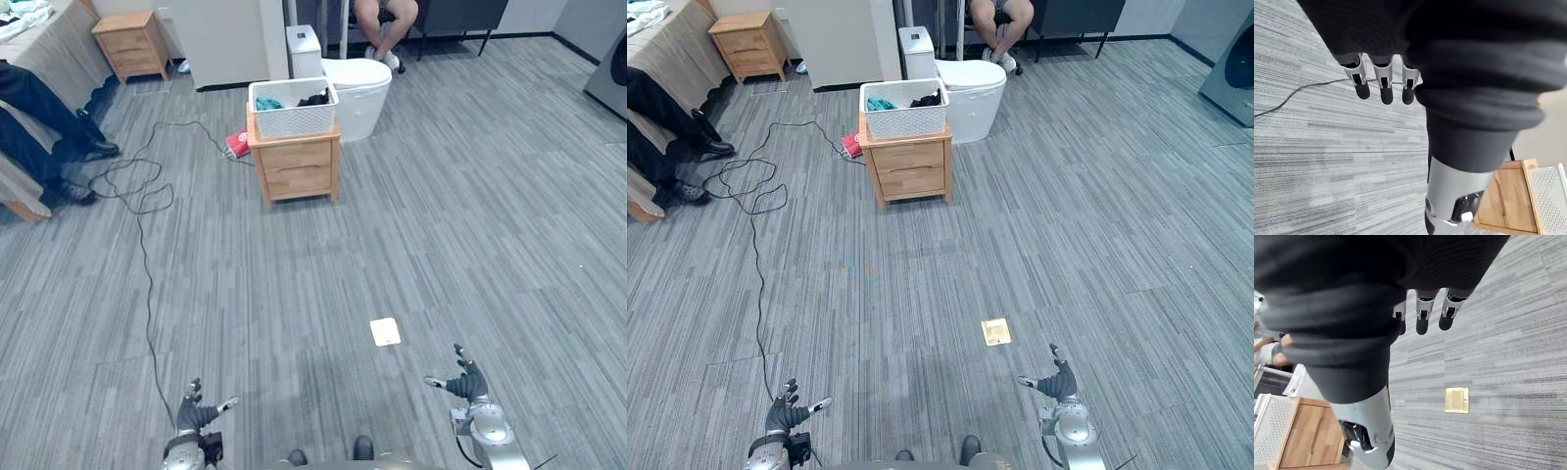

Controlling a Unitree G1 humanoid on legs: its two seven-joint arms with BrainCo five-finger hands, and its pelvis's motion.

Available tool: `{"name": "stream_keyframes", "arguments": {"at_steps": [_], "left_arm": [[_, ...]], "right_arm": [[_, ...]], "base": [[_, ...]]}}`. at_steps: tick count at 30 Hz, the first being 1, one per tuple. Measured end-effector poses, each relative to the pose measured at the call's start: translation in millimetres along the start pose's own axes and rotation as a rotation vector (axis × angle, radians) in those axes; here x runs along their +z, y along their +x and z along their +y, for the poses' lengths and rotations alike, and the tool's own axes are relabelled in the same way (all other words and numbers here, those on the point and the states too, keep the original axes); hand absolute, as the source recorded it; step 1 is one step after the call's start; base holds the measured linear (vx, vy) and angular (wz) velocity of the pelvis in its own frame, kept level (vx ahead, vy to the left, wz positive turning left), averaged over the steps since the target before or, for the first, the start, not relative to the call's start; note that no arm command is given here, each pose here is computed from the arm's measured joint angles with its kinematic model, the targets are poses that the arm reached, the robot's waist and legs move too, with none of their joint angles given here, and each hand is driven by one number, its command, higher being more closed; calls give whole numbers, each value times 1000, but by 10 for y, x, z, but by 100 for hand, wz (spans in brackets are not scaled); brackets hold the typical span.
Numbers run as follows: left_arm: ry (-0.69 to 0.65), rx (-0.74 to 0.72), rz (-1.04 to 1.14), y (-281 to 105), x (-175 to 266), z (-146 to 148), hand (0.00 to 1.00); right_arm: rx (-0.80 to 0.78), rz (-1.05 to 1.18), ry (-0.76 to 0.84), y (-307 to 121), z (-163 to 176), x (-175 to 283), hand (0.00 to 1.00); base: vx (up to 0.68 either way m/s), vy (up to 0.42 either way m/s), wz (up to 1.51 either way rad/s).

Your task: Pick up the laundry basket with both hands and put the clothes into the washing machine.

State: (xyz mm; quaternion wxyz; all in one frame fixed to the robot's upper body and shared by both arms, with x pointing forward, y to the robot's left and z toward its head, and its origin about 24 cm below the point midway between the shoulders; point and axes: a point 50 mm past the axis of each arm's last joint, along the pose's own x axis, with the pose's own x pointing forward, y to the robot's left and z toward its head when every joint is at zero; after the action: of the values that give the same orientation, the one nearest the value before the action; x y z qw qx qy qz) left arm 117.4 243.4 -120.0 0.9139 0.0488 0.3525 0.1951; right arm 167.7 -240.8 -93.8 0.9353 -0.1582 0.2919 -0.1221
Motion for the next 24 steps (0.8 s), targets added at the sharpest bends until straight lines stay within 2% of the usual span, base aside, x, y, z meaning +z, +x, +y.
{"name": "stream_keyframes", "arguments": {"at_steps": [12,15,24], "left_arm": [[-66,-9,-102,10,245,-83,0],[-52,-3,-126,24,308,-64,0],[-52,-6,-197,104,542,-120,0]], "right_arm": [[-61,32,96,87,-36,27,0],[-45,52,102,67,53,4,0],[-50,47,93,60,38,14,0]], "base": [[12,19,-1],[64,88,7],[475,-79,31]]}}
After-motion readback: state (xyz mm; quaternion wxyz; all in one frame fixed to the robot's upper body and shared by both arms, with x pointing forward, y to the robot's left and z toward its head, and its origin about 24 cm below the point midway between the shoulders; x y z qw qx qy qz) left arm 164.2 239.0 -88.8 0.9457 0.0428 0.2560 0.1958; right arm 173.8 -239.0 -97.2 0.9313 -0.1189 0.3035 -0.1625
